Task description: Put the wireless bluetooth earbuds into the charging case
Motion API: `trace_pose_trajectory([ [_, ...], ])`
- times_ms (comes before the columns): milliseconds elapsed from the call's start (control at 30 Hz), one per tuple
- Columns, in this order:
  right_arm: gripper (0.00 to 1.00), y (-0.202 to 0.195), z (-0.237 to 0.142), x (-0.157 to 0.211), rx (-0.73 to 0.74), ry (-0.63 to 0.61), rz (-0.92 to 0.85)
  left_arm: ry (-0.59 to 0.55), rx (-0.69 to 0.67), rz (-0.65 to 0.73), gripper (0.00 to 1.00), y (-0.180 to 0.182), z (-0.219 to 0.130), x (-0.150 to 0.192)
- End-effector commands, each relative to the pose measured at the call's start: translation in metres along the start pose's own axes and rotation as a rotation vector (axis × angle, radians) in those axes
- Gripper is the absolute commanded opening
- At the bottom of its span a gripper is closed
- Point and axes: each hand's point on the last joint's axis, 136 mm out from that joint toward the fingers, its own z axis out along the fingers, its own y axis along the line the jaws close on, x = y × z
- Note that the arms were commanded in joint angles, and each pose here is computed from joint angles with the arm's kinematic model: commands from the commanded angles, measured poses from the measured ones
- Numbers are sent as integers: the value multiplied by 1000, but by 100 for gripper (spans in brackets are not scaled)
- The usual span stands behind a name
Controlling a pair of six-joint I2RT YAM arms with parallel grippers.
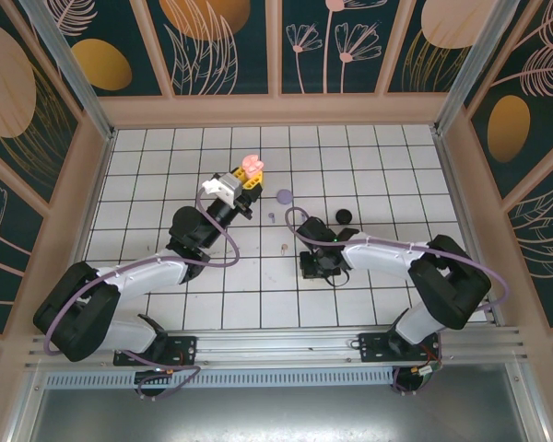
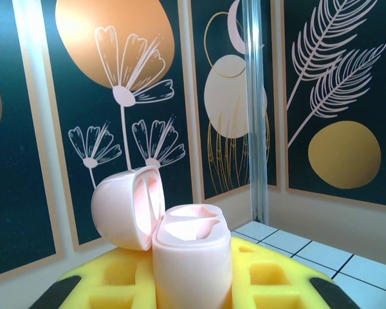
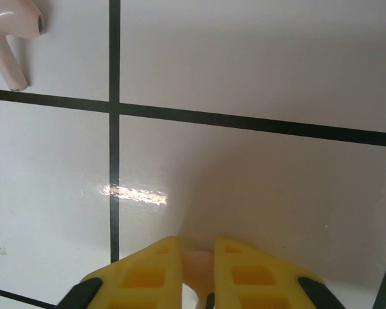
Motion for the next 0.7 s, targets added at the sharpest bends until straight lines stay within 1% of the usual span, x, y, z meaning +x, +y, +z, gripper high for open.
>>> trace_pose_trajectory([
  [0,20,-10,7,7,71,31,-17,-14,1,-4,0,-1,0,-3],
  [133,22,-9,6,7,72,31,-18,-16,2,-4,0,-1,0,-4],
  [233,26,-7,4,5,70,26,-19,-17,1,-4,0,-1,0,-4],
  [667,28,4,-9,0,49,5,-17,-19,1,2,0,-1,-2,-5],
])
